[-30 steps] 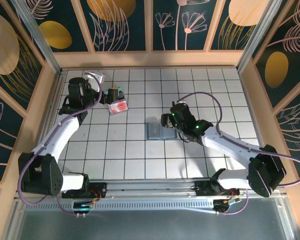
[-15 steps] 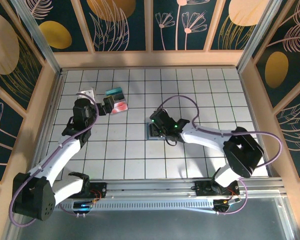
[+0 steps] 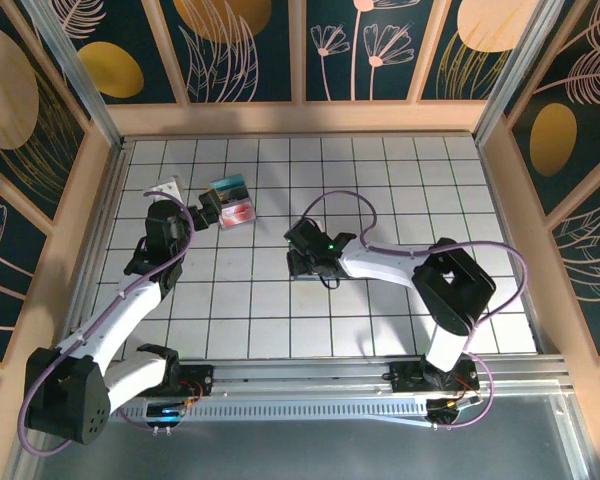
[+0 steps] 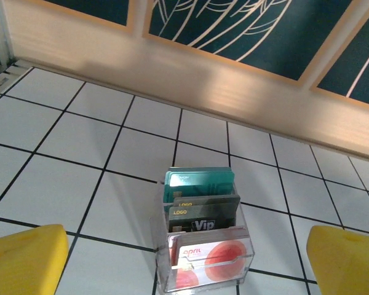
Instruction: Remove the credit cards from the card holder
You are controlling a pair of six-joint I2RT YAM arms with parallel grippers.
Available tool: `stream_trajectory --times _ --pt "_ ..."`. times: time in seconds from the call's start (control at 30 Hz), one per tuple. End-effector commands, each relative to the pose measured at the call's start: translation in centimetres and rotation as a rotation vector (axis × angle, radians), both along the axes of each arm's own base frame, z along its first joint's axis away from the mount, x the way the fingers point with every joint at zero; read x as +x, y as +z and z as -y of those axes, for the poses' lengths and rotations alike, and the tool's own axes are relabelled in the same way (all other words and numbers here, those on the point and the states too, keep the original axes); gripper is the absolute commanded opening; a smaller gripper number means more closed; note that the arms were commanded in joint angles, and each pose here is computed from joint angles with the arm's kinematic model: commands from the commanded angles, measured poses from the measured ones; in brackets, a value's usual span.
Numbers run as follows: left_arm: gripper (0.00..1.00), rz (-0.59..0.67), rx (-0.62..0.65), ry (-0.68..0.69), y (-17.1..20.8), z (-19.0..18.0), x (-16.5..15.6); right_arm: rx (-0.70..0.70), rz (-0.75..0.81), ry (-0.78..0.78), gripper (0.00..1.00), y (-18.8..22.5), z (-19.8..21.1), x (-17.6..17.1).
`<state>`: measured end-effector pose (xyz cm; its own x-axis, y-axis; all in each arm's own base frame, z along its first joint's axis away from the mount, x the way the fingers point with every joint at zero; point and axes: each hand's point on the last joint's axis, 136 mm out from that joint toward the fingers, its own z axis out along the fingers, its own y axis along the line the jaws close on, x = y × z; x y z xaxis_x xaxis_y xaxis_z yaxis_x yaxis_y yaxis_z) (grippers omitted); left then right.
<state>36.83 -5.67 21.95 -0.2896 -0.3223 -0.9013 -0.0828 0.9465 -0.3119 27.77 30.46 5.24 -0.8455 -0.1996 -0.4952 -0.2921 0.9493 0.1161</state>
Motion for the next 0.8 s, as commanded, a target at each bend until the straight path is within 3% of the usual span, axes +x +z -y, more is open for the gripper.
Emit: stream_trajectory --times 0.0,0.37,0.77 --pt "0.99 0.022 -0.012 0.041 0.5 -0.5 0.2 -0.041 -0.003 0.013 0.67 -0.3 -0.2 0.0" --pt "0.99 0.029 -0.009 0.084 1.0 -1.3 -0.1 -0.091 -0.034 0.016 0.71 -2.2 0.3 -0.3" --pt "0.99 0.078 -0.037 0.093 2.5 -1.6 -0.8 -0.124 -0.054 0.002 0.58 -3.7 1.2 -0.7"
